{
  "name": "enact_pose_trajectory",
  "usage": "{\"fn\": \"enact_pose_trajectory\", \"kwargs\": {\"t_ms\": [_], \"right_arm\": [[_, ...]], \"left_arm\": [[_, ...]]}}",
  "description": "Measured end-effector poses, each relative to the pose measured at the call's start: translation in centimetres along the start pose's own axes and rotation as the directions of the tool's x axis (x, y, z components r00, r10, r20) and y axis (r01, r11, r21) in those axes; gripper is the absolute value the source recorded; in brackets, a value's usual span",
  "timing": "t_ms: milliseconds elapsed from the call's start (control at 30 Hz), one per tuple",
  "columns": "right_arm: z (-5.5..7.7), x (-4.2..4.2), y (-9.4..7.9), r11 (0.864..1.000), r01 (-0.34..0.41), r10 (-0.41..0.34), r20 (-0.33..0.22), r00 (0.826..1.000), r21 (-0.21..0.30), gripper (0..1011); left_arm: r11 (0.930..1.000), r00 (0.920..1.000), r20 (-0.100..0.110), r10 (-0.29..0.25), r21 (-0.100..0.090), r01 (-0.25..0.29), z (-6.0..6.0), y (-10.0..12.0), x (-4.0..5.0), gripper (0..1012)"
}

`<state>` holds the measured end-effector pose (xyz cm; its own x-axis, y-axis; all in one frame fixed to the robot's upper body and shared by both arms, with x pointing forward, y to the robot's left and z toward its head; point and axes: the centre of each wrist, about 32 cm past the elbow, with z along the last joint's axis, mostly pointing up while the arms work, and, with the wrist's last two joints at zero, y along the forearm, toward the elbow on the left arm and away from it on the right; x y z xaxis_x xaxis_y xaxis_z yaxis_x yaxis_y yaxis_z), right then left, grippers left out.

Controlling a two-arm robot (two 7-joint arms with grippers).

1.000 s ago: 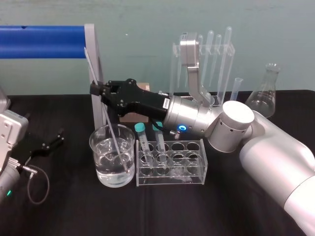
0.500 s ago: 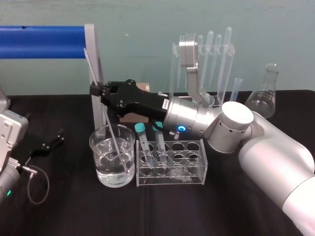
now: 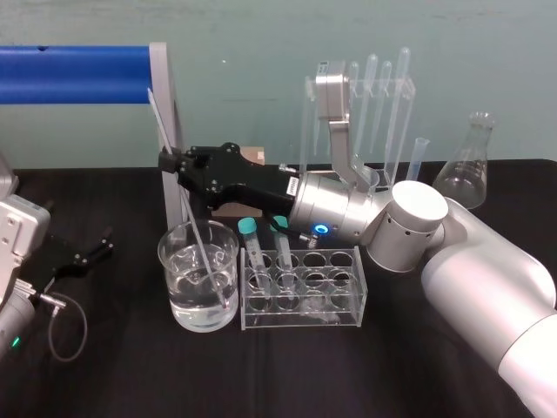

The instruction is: Hold the thermometer with one hand and immerse one end into the beaker, then reinsert it into the test tube rack.

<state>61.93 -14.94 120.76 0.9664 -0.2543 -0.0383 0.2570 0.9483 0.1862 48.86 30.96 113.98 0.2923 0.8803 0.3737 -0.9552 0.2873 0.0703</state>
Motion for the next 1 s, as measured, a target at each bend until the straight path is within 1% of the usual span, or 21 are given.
{"fn": "enact_pose_trajectory", "kwargs": {"t_ms": [1000], "right_arm": [[-0.12, -0.14, -0.09, 1.000, -0.005, 0.005, -0.005, 1.000, -0.005, 53]], "left_arm": [[1.0000, 1.0000, 0.000, 0.000, 0.000, 0.000, 0.00, 0.00, 0.00, 1008]]}}
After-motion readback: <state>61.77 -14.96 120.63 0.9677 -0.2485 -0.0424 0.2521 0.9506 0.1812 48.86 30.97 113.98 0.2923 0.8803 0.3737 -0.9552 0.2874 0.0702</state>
